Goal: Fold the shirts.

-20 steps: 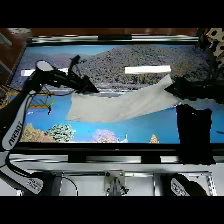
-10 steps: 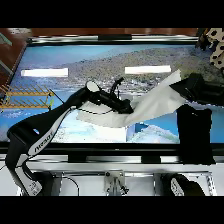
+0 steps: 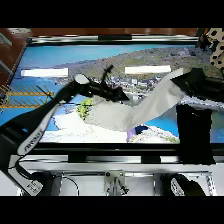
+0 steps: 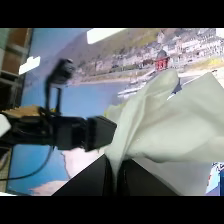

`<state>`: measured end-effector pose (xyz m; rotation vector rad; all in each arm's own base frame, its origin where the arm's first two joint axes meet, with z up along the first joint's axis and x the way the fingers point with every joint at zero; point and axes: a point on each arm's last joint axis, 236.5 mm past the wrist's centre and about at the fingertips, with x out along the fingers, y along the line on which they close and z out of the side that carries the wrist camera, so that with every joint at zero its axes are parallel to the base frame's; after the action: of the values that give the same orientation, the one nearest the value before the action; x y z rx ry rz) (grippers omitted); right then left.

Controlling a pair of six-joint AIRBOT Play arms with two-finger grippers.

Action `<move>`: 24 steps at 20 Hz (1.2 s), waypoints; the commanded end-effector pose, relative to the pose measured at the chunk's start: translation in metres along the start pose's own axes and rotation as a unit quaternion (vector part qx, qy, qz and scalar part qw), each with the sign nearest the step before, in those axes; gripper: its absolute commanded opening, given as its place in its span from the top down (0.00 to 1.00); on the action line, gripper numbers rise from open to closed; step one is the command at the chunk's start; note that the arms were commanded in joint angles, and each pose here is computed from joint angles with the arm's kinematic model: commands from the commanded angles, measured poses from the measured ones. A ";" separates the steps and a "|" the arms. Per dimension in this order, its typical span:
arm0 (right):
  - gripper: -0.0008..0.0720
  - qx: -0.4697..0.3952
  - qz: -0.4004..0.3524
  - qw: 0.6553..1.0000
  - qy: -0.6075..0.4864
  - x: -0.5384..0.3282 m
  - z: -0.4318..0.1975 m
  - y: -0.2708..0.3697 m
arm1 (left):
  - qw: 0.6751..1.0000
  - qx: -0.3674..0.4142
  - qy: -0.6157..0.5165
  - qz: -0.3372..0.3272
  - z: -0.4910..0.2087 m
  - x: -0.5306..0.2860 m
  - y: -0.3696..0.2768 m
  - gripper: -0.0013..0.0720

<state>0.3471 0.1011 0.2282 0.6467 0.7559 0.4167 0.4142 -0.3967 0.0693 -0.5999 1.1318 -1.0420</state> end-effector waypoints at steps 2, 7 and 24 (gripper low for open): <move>0.90 -0.030 0.022 0.999 0.022 0.064 -0.008 0.016 | 0.984 0.056 -0.100 0.138 0.056 -0.157 0.026 0.94; 0.90 -0.021 0.059 0.993 0.097 0.181 -0.076 0.047 | 0.946 0.090 -0.231 0.209 0.071 -0.322 -0.010 0.94; 0.86 0.131 0.137 0.964 0.186 0.292 -0.194 0.091 | 0.931 0.095 -0.252 0.247 0.022 -0.391 -0.044 0.94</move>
<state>0.3901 0.3977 0.0300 0.8902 1.0875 0.6774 0.3950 -0.0670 0.2884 -0.3595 0.6505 -0.5090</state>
